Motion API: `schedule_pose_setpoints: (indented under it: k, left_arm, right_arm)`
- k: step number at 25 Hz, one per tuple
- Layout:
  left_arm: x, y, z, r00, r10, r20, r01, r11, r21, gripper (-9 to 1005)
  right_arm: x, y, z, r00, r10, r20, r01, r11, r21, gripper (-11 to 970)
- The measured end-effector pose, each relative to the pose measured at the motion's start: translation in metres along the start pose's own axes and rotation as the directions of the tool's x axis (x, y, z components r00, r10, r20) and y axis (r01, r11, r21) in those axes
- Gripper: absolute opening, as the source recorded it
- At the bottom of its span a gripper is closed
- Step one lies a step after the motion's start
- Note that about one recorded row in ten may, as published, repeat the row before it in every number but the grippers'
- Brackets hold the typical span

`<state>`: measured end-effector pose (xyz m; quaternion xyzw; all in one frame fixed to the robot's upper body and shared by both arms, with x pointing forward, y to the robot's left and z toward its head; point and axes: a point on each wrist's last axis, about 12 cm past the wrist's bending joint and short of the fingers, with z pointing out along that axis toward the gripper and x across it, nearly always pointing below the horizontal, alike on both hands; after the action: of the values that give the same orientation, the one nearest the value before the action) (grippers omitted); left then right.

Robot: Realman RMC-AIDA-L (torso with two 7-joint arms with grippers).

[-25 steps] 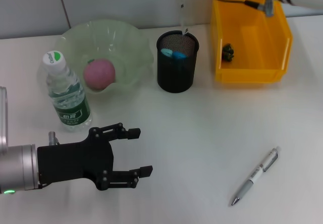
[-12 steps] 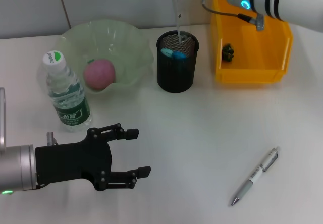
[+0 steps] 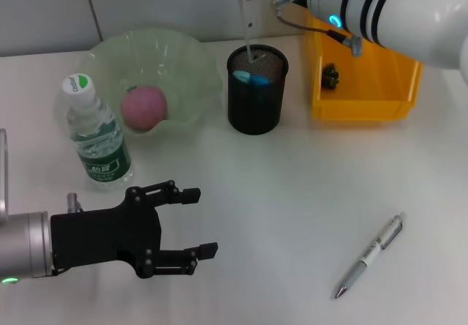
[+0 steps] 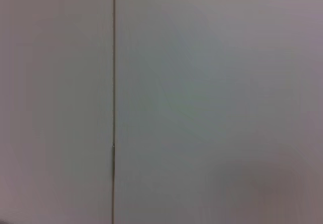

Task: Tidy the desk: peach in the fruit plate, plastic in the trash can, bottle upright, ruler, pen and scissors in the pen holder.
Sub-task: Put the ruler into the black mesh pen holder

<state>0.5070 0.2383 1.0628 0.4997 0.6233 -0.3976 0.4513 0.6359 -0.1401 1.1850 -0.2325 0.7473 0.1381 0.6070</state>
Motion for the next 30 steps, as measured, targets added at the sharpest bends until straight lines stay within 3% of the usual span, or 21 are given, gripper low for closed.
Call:
schedule_pose_setpoints:
  k: [9, 30]
  left_arm:
    - [0.0, 0.001, -0.002, 1.0, 0.005, -0.004, -0.005, 1.0, -0.002, 846]
    - [0.0, 0.002, -0.004, 1.0, 0.007, -0.008, -0.007, 1.0, -0.004, 846]
  right_arm:
    - [0.001, 0.003, 0.004, 1.0, 0.018, -0.003, -0.018, 1.0, -0.008, 377]
    - [0.027, 0.0, 0.005, 0.996, 0.071, -0.057, -0.07, 0.997, 0.012, 377]
